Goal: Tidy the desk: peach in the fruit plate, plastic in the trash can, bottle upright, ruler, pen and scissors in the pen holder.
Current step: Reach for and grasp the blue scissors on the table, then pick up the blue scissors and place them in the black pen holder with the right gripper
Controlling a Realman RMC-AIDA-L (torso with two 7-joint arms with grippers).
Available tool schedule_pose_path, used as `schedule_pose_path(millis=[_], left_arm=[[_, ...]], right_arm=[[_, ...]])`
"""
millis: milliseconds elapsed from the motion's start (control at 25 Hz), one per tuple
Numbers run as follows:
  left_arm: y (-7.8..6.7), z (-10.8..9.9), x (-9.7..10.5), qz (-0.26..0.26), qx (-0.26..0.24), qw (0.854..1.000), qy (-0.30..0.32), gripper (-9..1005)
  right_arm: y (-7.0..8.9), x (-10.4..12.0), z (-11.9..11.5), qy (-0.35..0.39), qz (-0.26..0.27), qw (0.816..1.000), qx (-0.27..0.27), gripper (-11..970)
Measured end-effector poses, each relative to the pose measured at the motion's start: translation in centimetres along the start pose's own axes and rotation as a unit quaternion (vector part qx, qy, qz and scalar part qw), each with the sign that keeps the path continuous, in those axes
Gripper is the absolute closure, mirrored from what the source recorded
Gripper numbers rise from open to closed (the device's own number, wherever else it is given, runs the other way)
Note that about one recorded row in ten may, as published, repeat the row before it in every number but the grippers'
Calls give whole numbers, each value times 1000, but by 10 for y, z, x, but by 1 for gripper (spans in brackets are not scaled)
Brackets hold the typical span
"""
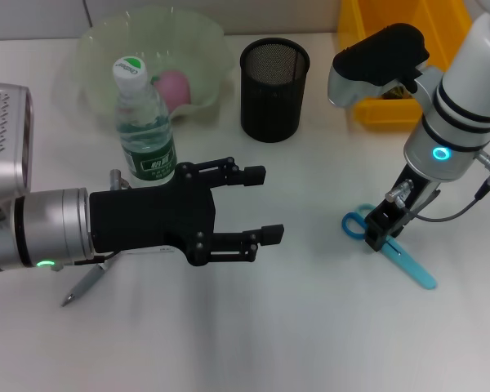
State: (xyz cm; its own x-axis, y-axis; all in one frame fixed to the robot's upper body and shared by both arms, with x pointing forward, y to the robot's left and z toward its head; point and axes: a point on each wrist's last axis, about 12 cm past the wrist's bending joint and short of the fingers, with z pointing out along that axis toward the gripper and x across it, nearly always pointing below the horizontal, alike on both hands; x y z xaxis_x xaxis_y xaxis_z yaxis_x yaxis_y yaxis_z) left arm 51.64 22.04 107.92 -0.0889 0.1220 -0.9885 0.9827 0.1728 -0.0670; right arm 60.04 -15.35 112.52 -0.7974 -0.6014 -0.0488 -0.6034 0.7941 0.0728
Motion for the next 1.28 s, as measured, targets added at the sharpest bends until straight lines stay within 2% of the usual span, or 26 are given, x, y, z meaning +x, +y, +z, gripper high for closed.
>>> schedule_pose_path(millis=[40, 240, 1080, 1280], left_arm=[[0, 0, 0, 0, 0, 1000, -1, 209], [0, 0, -1, 3, -3, 1000, -4, 210], [1, -1, 1, 5, -9, 1000, -3, 209], [1, -1, 1, 4, -10, 1000, -3, 209]], right_arm=[[0, 0, 0, 1, 0, 1000, 0, 474], [0, 0, 0, 1, -1, 1000, 1, 637], [1, 0, 1, 1, -8, 1000, 7, 707], [3, 0, 1, -8, -10, 1000, -6, 723]])
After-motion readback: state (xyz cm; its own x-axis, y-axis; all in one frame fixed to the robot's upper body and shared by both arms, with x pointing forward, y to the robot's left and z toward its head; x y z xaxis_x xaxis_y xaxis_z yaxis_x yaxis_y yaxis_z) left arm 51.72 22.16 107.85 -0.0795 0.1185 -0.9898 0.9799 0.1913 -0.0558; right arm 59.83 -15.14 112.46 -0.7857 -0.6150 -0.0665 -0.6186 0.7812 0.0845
